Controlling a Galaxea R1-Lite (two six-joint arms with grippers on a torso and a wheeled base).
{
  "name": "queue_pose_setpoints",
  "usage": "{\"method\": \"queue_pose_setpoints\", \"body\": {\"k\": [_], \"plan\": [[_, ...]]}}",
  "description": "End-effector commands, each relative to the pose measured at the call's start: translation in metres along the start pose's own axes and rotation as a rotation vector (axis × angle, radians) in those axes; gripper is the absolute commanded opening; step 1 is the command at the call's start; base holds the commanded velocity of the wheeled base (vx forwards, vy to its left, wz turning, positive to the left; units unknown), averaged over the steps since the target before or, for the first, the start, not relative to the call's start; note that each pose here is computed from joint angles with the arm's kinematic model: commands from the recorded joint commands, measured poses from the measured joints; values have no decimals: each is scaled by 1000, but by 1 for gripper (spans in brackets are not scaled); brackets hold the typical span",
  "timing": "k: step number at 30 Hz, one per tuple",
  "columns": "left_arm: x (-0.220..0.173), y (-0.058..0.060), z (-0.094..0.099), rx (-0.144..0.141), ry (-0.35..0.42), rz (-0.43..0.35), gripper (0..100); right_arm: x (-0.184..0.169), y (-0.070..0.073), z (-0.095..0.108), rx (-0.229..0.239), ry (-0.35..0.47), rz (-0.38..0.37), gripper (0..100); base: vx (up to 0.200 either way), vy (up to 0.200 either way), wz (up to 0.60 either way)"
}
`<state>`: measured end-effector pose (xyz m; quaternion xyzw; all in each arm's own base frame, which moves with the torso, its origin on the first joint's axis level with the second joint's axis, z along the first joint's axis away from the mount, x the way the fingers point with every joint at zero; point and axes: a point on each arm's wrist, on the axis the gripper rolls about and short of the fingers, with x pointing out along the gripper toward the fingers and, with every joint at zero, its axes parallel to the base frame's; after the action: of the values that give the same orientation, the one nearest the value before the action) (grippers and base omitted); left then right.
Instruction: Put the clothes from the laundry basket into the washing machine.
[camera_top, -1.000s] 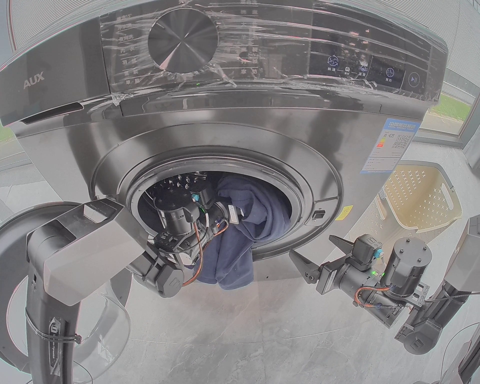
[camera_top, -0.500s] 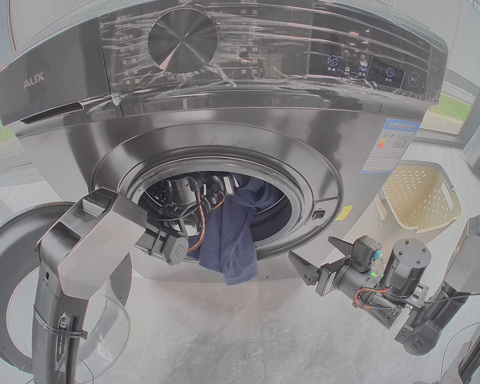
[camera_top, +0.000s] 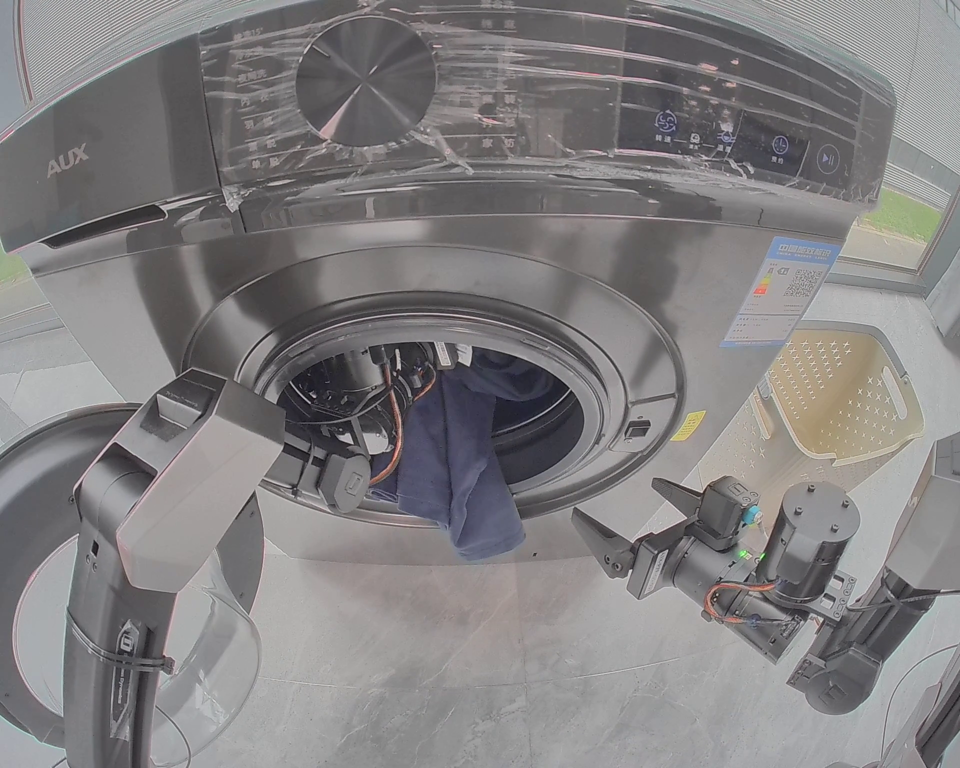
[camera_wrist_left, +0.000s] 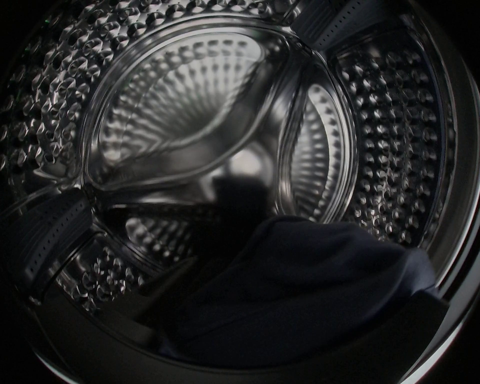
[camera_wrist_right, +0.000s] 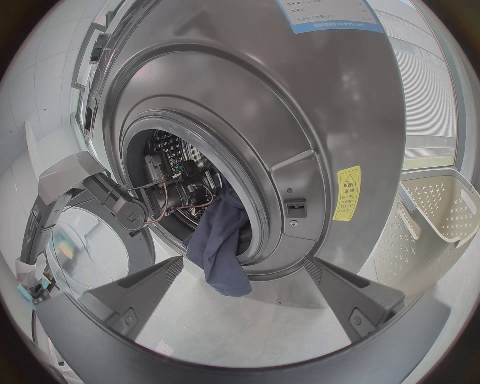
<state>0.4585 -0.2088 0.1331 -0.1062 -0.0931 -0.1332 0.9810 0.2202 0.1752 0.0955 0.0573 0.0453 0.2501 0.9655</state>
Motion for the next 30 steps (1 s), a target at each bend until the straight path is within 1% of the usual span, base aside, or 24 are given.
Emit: {"method": "queue_pose_setpoints", "body": {"k": [1,2,3,4,5,6,9,13,15,16,17,18,20,21,26,27,30], "plan": [[-12,-2,-10,12,74,0,100,0,0,-1,0,2,1,100,0,0,0],[-23,-1,-15,27,144,-2,100,0,0,-1,-1,3,1,100,0,0,0],[-26,-2,-17,30,165,-6,100,0,0,-1,1,2,1,100,0,0,0],[-33,-2,-28,42,232,-10,100,0,1,-1,-1,3,2,100,0,0,0],[-35,-2,-30,46,246,-9,100,0,1,-1,-1,3,2,100,0,0,0],[-40,0,-37,55,285,-12,100,0,1,-1,1,3,1,100,0,0,0],[-49,-1,-49,67,344,-29,100,0,3,-2,0,6,8,100,0,0,0],[-55,-1,-59,76,393,-31,100,0,3,-2,0,4,8,100,0,0,0],[-57,-1,-62,85,419,-32,100,0,3,-2,0,4,8,100,0,0,0],[-60,1,-65,99,440,-29,100,0,3,-2,0,4,8,100,0,0,0],[-60,1,-65,99,440,-29,100,0,3,-2,0,4,8,100,0,0,0],[-63,2,-68,117,463,-29,100,0,3,-1,1,3,8,100,0,0,0],[-64,2,-70,126,469,-30,100,0,3,-2,0,4,8,100,0,0,0],[-64,2,-70,128,471,-31,0,0,3,-1,1,3,8,100,0,0,0],[-60,1,-68,122,450,-33,0,0,3,-1,1,3,8,100,0,0,0],[-55,0,-64,116,423,-34,0,0,3,-1,2,3,8,100,0,0,0],[-46,-1,-58,103,383,-30,0,1,3,-2,0,4,8,100,0,0,0]]}}
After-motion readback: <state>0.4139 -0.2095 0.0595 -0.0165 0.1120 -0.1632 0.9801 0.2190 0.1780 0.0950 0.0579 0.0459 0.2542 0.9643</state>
